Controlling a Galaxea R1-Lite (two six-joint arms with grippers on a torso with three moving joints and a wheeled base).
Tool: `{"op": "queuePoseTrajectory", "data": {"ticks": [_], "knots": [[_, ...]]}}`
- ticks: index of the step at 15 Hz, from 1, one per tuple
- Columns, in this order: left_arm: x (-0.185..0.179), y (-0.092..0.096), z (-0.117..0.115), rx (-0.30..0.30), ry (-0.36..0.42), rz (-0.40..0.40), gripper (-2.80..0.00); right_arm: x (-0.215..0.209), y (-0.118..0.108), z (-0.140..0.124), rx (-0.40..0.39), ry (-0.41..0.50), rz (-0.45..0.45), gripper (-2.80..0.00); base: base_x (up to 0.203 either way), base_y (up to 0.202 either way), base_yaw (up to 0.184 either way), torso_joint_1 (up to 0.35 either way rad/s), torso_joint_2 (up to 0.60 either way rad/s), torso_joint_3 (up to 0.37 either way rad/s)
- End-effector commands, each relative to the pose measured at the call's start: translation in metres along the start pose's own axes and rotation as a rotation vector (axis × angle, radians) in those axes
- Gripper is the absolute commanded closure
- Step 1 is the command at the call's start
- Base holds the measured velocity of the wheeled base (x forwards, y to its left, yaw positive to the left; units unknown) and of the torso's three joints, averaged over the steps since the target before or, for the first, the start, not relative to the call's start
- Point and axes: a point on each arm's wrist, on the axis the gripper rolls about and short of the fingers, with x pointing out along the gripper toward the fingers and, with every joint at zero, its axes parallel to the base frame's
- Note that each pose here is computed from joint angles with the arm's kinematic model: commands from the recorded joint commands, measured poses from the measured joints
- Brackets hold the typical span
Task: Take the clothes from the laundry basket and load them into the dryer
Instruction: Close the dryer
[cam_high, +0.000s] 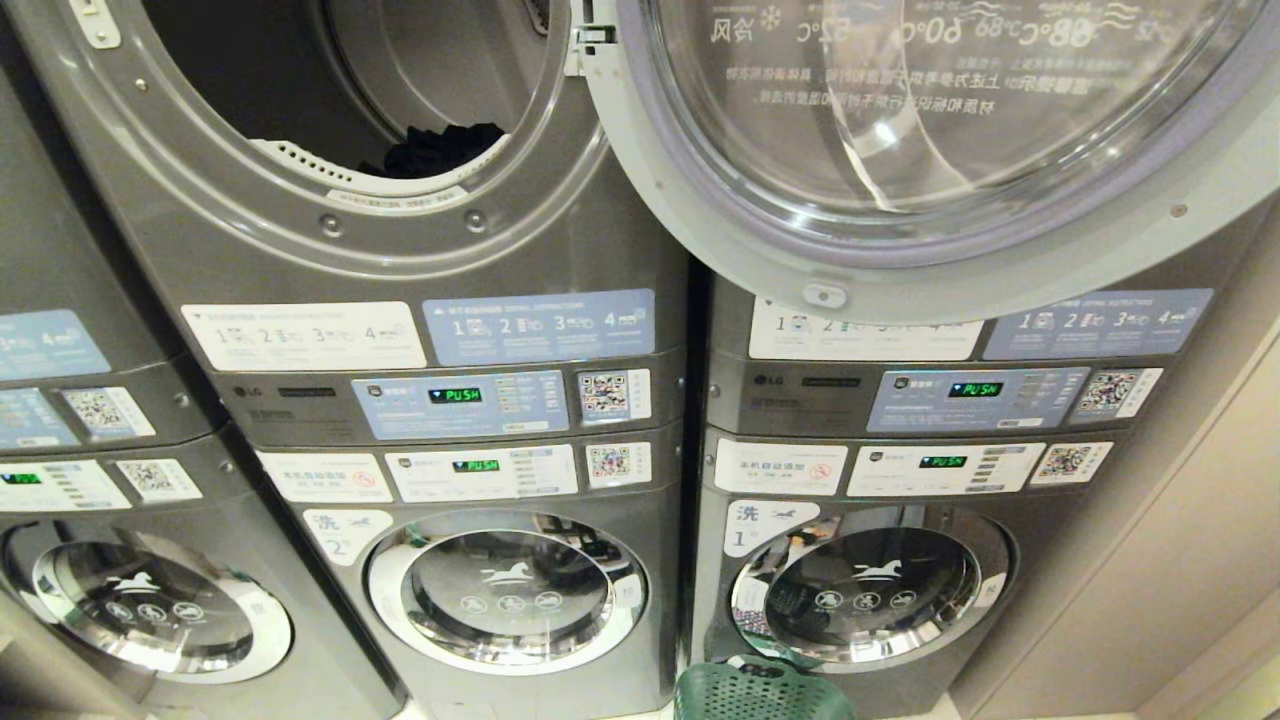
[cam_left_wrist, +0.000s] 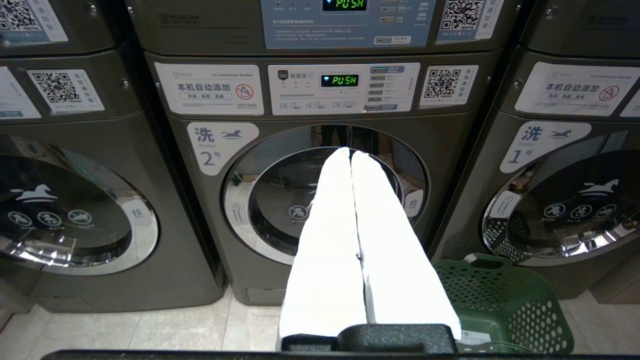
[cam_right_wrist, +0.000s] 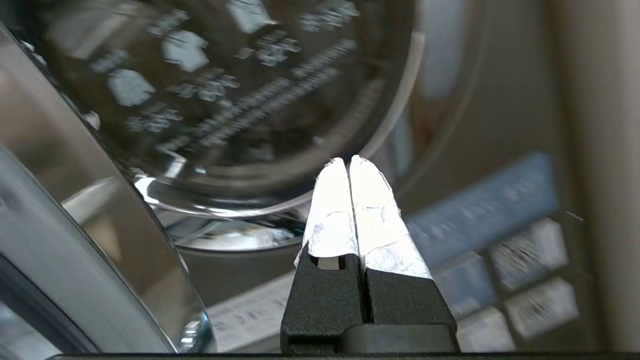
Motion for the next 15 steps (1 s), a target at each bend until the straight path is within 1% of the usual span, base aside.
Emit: {"op": "queuePoseTrajectory", "data": {"ticks": [1,2,6,8,10,12,15], "knots": [[0.0,0.0,0.0,0.0,0.0,0.001,0.0,0.021,-0.015,-0.009,0.003,-0.003,0.028,0.0,0.0,0.0,0.0,0.0,0.0,0.0],[0.0,0.0,0.0,0.0,-0.002,0.001,0.0,0.028,-0.019,-0.012,-0.004,-0.016,0.056,0.0,0.0,0.0,0.0,0.0,0.0,0.0],[0.0,0.0,0.0,0.0,0.0,0.001,0.0,0.043,-0.023,-0.011,-0.076,-0.076,0.248,0.0,0.0,0.0,0.0,0.0,0.0,0.0],[0.0,0.0,0.0,0.0,0.0,0.001,0.0,0.046,-0.023,-0.012,-0.113,-0.054,0.363,0.0,0.0,0.0,0.0,0.0,0.0,0.0],[0.0,0.0,0.0,0.0,-0.001,0.001,0.0,0.05,-0.026,-0.015,-0.145,-0.035,0.447,0.0,0.0,0.0,0.0,0.0,0.0,0.0],[0.0,0.0,0.0,0.0,-0.002,0.001,0.0,0.054,-0.031,-0.018,-0.171,-0.036,0.491,0.0,0.0,0.0,0.0,0.0,0.0,0.0],[0.0,0.0,0.0,0.0,-0.001,0.001,0.0,0.058,-0.037,-0.022,-0.18,-0.027,0.508,0.0,0.0,0.0,0.0,0.0,0.0,0.0]]}}
